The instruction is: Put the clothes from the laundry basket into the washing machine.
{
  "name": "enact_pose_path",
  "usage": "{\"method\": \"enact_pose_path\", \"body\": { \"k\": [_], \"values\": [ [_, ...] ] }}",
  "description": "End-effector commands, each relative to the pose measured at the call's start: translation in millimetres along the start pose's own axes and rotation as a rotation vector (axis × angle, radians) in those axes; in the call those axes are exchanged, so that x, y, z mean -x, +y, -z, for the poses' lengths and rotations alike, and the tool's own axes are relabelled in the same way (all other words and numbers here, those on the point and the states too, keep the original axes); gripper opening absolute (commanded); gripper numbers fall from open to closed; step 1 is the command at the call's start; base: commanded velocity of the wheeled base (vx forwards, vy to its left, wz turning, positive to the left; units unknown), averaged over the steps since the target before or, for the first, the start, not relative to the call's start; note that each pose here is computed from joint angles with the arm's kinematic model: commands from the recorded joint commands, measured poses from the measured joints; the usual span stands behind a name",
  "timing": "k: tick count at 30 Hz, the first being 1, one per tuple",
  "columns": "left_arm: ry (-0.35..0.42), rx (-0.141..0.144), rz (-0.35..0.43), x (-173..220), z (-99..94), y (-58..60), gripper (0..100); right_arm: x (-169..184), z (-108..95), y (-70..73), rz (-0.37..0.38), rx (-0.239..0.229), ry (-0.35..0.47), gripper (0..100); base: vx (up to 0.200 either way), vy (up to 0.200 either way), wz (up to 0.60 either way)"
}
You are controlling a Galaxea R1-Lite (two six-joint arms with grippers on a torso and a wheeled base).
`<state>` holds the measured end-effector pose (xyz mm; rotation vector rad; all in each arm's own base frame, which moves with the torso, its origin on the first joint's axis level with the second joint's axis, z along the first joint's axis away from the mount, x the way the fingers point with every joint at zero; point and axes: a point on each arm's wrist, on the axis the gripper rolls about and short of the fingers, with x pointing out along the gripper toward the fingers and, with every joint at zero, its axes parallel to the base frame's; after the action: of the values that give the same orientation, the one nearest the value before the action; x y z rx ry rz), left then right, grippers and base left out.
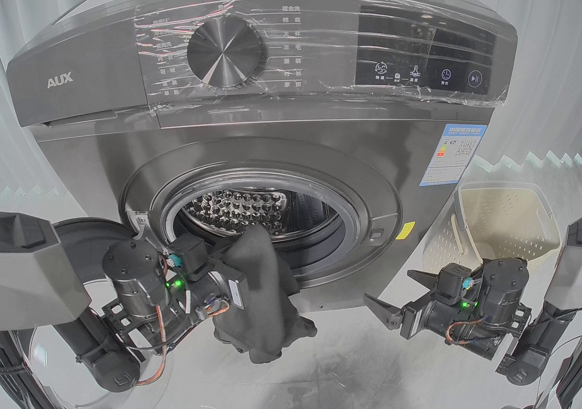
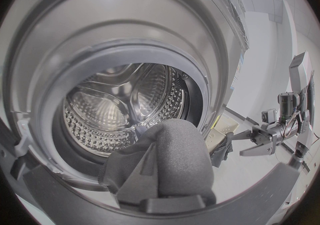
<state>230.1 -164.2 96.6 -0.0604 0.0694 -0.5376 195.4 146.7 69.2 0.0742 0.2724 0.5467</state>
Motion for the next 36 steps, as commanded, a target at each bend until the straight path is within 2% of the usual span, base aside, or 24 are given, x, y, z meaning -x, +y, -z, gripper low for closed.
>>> {"method": "enact_pose_path", "body": {
  "k": [1, 3, 4, 6, 7, 11, 13, 15, 16, 18, 19, 21, 23, 26, 27, 28, 31, 32, 33, 36],
  "values": [
    [0.013, 0.021, 0.040, -33, 16.0, -0.9, 0, 1, -1, 2.8, -0.012, 0.001, -0.006, 100, 0.000, 0.000, 0.00],
    [0.013, 0.021, 0.053, -39, 18.2, 1.3, 0, 1, -1, 2.8, -0.012, 0.001, -0.006, 100, 0.000, 0.000, 0.00],
    [0.009, 0.032, 0.092, -61, 28.0, 6.5, 0, 2, 0, 5.6, -0.023, 0.004, -0.001, 100, 0.000, 0.000, 0.00],
    [0.002, 0.039, 0.094, -76, 35.4, 9.9, 0, 2, 0, 7.1, -0.029, 0.005, 0.000, 100, 0.000, 0.000, 0.00],
    [-0.010, 0.045, 0.078, -89, 41.1, 16.0, 0, 3, 0, 7.3, -0.030, 0.006, 0.002, 100, 0.000, 0.000, 0.00],
    [-0.044, 0.058, 0.062, -115, 51.0, 25.2, 0, 3, 0, 7.4, -0.031, 0.006, 0.000, 100, 0.000, 0.000, 0.00],
    [-0.083, 0.068, 0.045, -130, 52.5, 27.6, 0, 3, 0, 7.4, -0.031, 0.006, 0.000, 100, 0.000, 0.000, 0.00],
    [-0.086, 0.068, 0.044, -131, 52.6, 27.7, 0, 3, 0, 7.4, -0.031, 0.006, 0.000, 100, 0.000, 0.000, 0.00],
    [-0.128, 0.073, 0.013, -147, 54.7, 28.7, 0, 2, 0, 7.4, -0.031, 0.006, 0.000, 100, 0.000, 0.000, 0.00],
    [-0.128, 0.073, 0.011, -148, 55.3, 28.8, 0, 2, 0, 7.4, -0.031, 0.006, 0.000, 100, 0.000, 0.000, 0.00],
    [-0.155, 0.072, 0.001, -163, 61.8, 30.3, 0, 2, 0, 7.8, -0.032, 0.006, 0.000, 100, 0.000, 0.000, 0.00],
    [-0.162, 0.072, -0.002, -169, 65.1, 31.3, 0, 2, 0, 7.8, -0.032, 0.006, 0.000, 100, 0.000, 0.000, 0.00],
    [-0.164, 0.071, -0.019, -181, 70.8, 36.2, 0, 2, 0, 7.8, -0.032, 0.006, 0.000, 100, 0.000, 0.000, 0.00],
    [-0.190, 0.071, -0.061, -199, 66.6, 45.6, 0, 2, 0, 7.8, -0.032, 0.006, 0.000, 100, 0.000, 0.000, 0.00],
    [-0.190, 0.071, -0.061, -199, 66.6, 45.6, 0, 2, 0, 7.8, -0.032, 0.006, 0.000, 100, 0.000, 0.000, 0.00],
    [-0.210, 0.073, -0.115, -214, 56.9, 56.8, 0, 2, 0, 7.8, -0.032, 0.006, 0.000, 100, 0.000, 0.000, 0.00],
    [-0.212, 0.077, -0.161, -225, 46.5, 68.9, 0, 2, 1, 7.8, -0.032, 0.006, 0.002, 100, 0.000, 0.000, 0.00],
    [-0.212, 0.077, -0.161, -225, 46.5, 68.9, 0, 2, 1, 7.8, -0.032, 0.006, 0.002, 100, 0.000, 0.000, 0.00],
    [-0.211, 0.079, -0.178, -233, 39.7, 75.5, 0, 2, 1, 7.8, -0.032, 0.007, 0.004, 100, 0.000, 0.000, 0.00],
    [-0.209, 0.079, -0.188, -242, 34.8, 78.5, 0, 1, 2, 8.7, -0.035, 0.008, 0.009, 100, 0.000, 0.000, 0.00]
  ]
}}
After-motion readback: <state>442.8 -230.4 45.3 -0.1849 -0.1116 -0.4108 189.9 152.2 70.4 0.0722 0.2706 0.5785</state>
